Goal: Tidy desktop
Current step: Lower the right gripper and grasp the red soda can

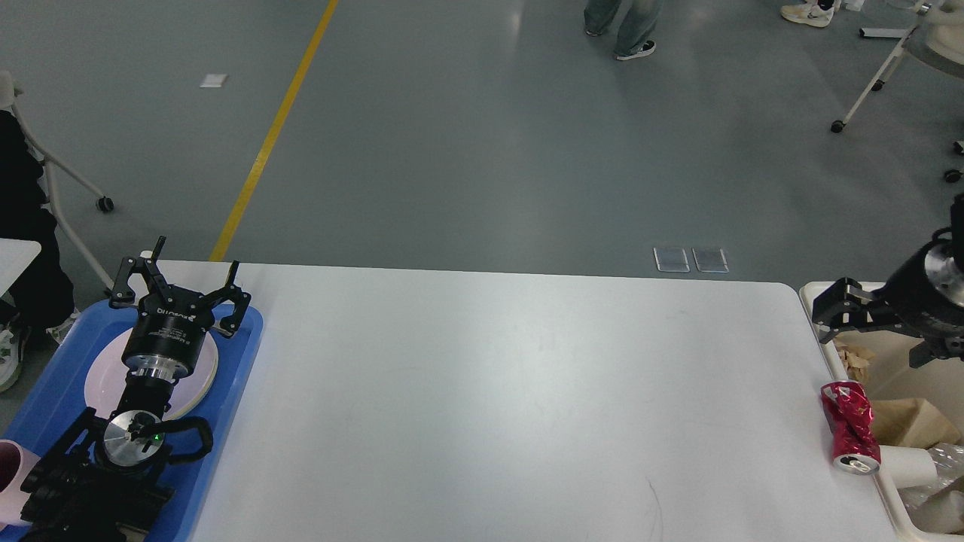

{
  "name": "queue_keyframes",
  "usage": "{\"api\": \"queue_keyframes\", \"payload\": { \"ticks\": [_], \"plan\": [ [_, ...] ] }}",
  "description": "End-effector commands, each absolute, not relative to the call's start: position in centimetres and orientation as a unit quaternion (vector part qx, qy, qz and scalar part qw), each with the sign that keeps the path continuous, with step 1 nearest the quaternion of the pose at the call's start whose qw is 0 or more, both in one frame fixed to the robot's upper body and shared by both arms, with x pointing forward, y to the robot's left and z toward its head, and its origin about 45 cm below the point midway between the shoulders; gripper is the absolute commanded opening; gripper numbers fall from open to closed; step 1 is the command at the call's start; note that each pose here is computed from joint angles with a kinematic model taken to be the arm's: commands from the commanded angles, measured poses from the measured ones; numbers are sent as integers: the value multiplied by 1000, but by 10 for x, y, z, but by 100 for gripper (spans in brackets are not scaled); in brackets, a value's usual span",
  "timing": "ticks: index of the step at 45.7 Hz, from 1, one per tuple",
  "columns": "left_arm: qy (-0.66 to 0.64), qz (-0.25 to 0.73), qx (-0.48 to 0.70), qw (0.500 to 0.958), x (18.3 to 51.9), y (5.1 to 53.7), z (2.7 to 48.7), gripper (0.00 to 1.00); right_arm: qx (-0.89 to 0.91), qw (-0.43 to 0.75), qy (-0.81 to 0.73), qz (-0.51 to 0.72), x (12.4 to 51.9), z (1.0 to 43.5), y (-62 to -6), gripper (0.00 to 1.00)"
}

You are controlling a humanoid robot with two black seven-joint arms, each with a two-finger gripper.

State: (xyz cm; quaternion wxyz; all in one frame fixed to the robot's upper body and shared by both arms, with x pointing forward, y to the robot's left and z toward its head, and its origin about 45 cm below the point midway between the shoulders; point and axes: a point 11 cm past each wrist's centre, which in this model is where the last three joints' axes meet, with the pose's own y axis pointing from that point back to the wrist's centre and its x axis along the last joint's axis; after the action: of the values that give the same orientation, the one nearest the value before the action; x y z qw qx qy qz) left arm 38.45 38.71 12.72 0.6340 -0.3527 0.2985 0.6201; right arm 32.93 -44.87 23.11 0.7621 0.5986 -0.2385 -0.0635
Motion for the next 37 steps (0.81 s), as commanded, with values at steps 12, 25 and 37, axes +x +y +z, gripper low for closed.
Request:
{"api": "queue_keyframes", "payload": {
  "ticks": [12,25,37],
  "plan": [
    [298,620,-353,634,384,387,127,96,581,785,-215,0,315,120,-478,96],
    [298,620,-353,635,385,387,128,96,567,803,-184,16,303,75,-476,96],
    [299,620,-353,634,384,387,127,96,558,807,-192,23,303,69,-483,96]
  ]
}}
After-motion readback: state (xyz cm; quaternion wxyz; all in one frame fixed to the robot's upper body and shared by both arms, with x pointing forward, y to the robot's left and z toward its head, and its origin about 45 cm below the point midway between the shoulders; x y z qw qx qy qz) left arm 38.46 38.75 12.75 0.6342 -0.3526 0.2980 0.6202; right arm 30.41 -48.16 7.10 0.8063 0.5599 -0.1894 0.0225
